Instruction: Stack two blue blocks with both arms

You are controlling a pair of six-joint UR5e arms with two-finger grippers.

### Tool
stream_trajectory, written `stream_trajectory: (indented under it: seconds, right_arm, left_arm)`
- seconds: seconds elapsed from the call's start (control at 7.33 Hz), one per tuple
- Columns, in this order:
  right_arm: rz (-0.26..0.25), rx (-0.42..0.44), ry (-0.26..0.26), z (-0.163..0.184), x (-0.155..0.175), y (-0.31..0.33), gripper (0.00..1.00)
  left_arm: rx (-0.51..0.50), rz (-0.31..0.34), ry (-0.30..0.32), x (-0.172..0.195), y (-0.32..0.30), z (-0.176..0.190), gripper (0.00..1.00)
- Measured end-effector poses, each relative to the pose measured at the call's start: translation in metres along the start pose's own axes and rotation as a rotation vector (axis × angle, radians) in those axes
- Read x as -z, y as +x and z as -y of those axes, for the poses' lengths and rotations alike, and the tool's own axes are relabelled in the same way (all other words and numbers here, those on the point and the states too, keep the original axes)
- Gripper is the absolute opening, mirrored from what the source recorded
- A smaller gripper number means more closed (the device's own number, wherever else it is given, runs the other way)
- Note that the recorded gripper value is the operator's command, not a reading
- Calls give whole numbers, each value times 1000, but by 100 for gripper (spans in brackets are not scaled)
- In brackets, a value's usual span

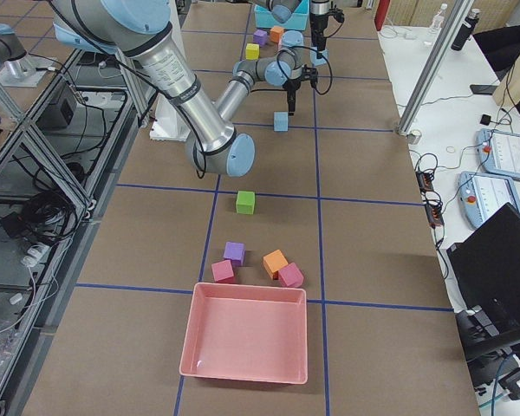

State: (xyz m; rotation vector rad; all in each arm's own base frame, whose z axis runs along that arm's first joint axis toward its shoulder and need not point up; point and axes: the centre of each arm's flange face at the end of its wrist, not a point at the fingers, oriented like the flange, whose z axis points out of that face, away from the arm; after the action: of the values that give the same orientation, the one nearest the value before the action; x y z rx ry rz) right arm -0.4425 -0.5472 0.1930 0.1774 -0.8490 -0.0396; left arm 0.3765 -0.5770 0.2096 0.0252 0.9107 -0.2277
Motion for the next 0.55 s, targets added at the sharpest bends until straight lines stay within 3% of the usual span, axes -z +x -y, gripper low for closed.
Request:
stream_trajectory:
  seconds: [0.27,0.55]
  right_arm:
    - [-63,72,18,47,14,94,100]
    - [-89,86,1,74,18,149,100]
  left_arm:
    - [-53,5,-31,-19,69,-18,46]
    - [-96,-3,-68,-33,115,-43,46]
